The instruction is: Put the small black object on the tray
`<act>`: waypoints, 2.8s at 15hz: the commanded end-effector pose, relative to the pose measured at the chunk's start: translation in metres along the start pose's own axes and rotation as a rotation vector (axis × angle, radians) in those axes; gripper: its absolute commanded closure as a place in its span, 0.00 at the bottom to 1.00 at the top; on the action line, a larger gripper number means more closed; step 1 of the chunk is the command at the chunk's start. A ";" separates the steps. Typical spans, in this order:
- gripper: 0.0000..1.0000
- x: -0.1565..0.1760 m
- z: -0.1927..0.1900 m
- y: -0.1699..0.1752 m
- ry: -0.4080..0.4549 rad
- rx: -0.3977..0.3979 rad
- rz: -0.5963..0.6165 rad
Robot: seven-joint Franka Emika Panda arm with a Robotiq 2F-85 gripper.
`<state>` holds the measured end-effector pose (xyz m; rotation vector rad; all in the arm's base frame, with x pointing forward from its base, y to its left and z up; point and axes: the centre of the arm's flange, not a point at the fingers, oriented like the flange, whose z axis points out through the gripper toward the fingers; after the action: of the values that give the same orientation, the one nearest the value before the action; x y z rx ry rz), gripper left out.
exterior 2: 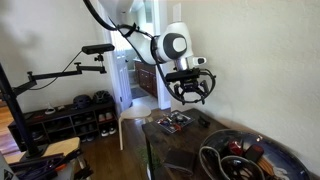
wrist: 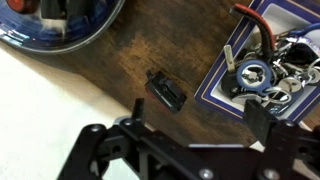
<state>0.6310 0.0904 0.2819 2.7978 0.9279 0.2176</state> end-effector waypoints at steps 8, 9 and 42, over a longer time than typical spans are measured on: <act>0.00 0.005 0.021 0.017 -0.017 0.010 -0.012; 0.00 0.006 0.025 0.020 -0.023 0.006 -0.018; 0.40 0.017 0.111 0.046 0.111 0.111 -0.747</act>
<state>0.6853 0.0538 0.1824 2.3397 1.9278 0.1922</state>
